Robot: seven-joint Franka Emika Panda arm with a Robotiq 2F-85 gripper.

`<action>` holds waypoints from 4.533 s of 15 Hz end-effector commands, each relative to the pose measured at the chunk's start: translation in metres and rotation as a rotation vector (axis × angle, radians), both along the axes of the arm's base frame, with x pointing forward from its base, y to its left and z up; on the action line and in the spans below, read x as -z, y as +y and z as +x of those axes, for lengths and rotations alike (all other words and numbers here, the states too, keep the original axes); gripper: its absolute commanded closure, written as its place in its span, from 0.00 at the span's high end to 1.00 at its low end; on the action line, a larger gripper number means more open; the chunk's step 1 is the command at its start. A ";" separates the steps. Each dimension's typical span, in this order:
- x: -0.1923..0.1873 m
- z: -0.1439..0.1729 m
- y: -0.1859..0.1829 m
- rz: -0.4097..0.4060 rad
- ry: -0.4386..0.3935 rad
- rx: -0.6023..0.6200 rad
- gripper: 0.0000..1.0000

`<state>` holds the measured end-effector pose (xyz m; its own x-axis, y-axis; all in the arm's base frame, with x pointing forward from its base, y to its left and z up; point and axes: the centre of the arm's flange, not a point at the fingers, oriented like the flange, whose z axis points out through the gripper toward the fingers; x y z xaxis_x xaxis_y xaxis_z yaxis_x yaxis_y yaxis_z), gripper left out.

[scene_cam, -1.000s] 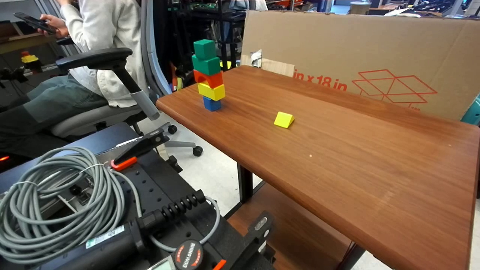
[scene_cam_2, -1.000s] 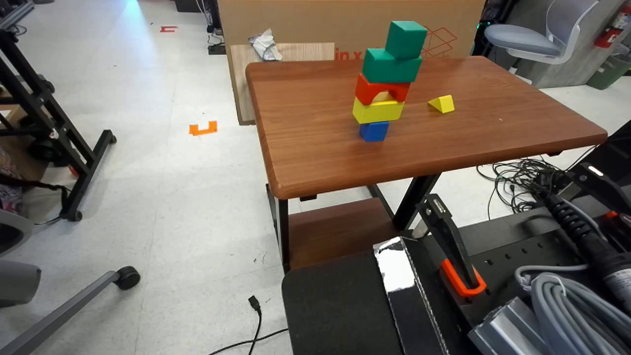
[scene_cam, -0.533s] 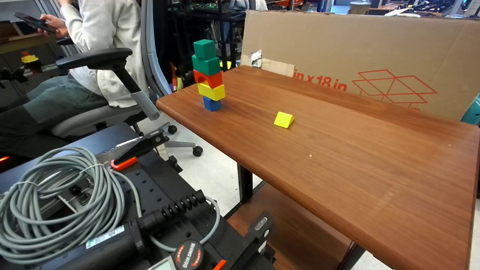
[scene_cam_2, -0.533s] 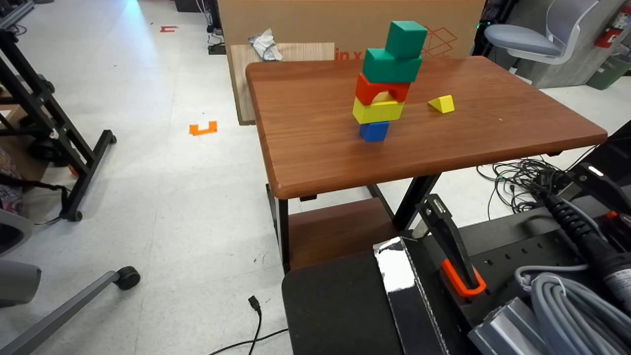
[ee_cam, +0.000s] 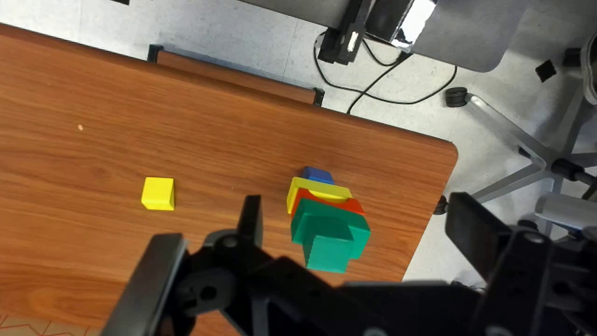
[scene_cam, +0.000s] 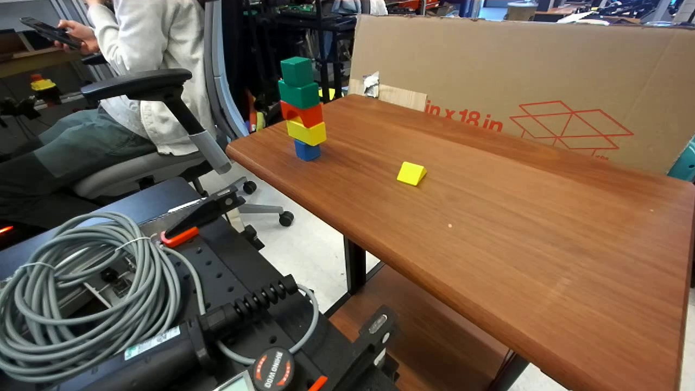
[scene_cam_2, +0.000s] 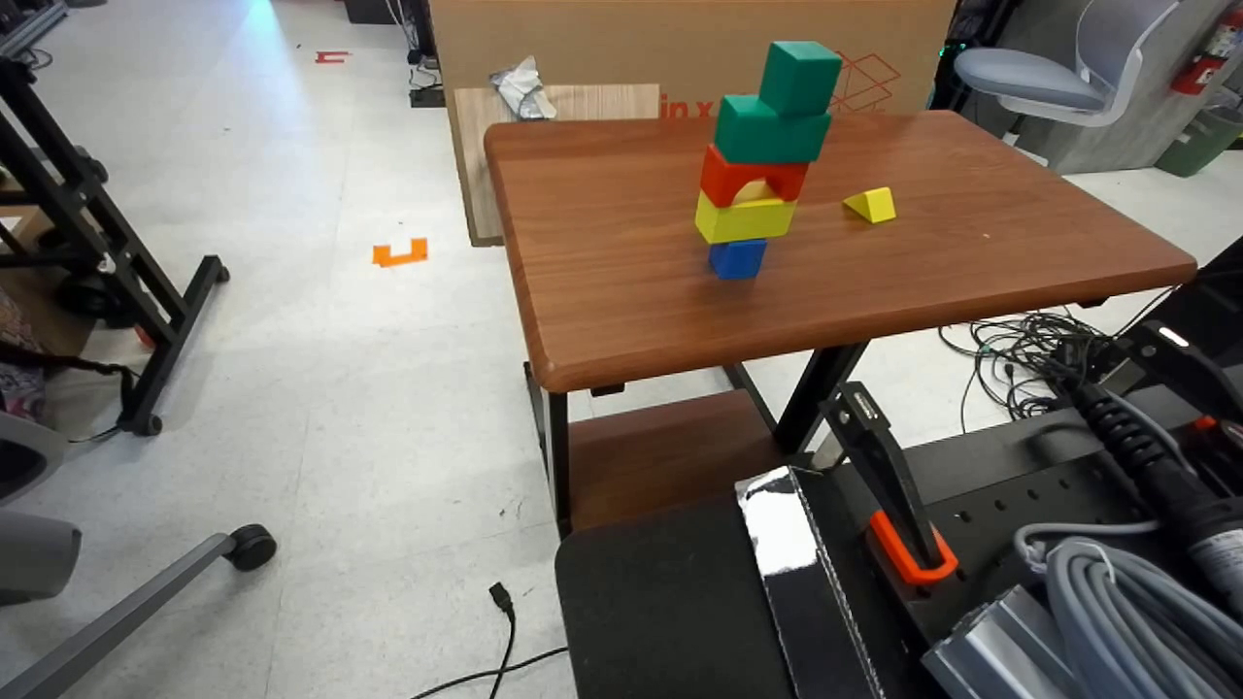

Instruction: Remove the green cube from the top of the stacked blocks

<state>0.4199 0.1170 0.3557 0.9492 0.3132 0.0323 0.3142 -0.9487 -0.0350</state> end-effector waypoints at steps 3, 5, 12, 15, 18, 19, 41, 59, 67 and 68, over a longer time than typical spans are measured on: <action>0.028 0.037 0.047 -0.007 0.042 0.026 1.00; 0.034 0.043 0.053 -0.017 0.051 0.035 1.00; 0.044 0.062 0.054 -0.079 0.052 0.048 1.00; 0.052 0.067 0.052 -0.141 0.054 0.058 1.00; 0.060 0.073 0.051 -0.156 0.069 0.074 1.00; 0.062 0.075 0.050 -0.152 0.070 0.084 1.00; 0.029 0.134 -0.076 -0.115 -0.014 0.344 0.08; 0.184 0.202 -0.204 -0.118 0.049 0.293 0.58; 0.113 0.168 -0.155 -0.076 -0.017 0.179 1.00; 0.099 0.162 -0.148 -0.058 -0.008 0.172 1.00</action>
